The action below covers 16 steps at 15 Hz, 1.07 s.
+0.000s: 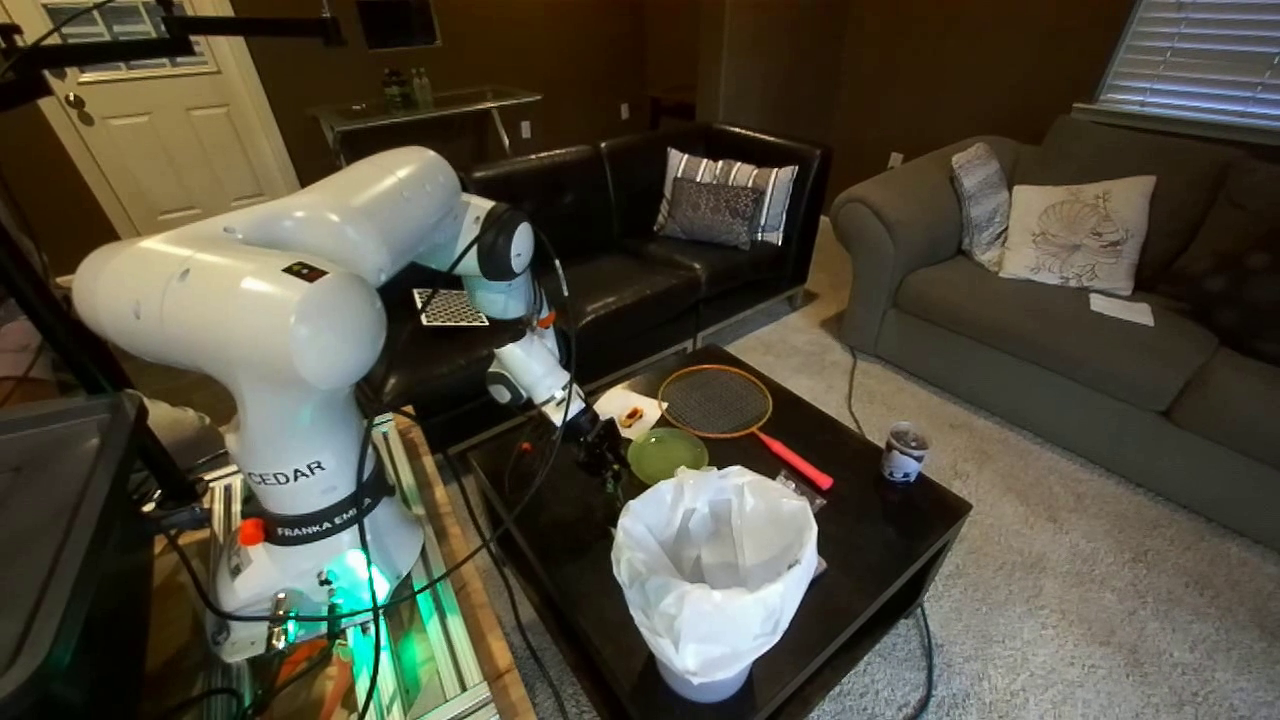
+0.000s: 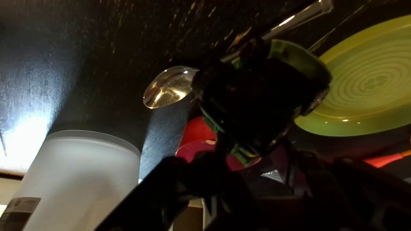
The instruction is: Pick up the green object and put it back down
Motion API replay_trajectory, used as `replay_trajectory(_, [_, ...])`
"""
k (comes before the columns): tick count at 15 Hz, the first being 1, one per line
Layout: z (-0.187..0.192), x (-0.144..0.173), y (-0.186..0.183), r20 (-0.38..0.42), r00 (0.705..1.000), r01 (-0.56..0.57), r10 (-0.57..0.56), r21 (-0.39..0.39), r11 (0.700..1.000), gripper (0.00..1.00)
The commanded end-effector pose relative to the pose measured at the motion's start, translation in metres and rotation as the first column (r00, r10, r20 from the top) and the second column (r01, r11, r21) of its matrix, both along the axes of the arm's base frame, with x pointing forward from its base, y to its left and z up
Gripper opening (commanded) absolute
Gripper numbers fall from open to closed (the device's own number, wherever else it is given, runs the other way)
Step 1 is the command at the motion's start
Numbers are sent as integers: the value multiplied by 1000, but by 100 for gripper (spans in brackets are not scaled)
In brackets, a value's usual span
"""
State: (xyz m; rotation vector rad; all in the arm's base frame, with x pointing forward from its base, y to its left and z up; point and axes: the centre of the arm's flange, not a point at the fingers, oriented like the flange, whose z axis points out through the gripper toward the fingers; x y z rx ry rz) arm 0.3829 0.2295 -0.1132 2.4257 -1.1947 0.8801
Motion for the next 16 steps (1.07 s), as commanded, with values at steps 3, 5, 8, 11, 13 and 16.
replay_trajectory(3, [-37,4,16,9,997,-76,77,-43,996,70])
replay_trajectory(5, [-36,3,18,13,995,-96,96,-55,994,75])
replay_trajectory(8, [-35,3,18,17,994,-110,112,-75,991,70])
replay_trajectory(11, [-30,3,17,24,994,-109,111,-75,991,93])
replay_trajectory(13, [-22,4,16,29,994,-108,110,-61,992,100])
replay_trajectory(16, [-2,8,11,1,990,-142,142,109,984,100])
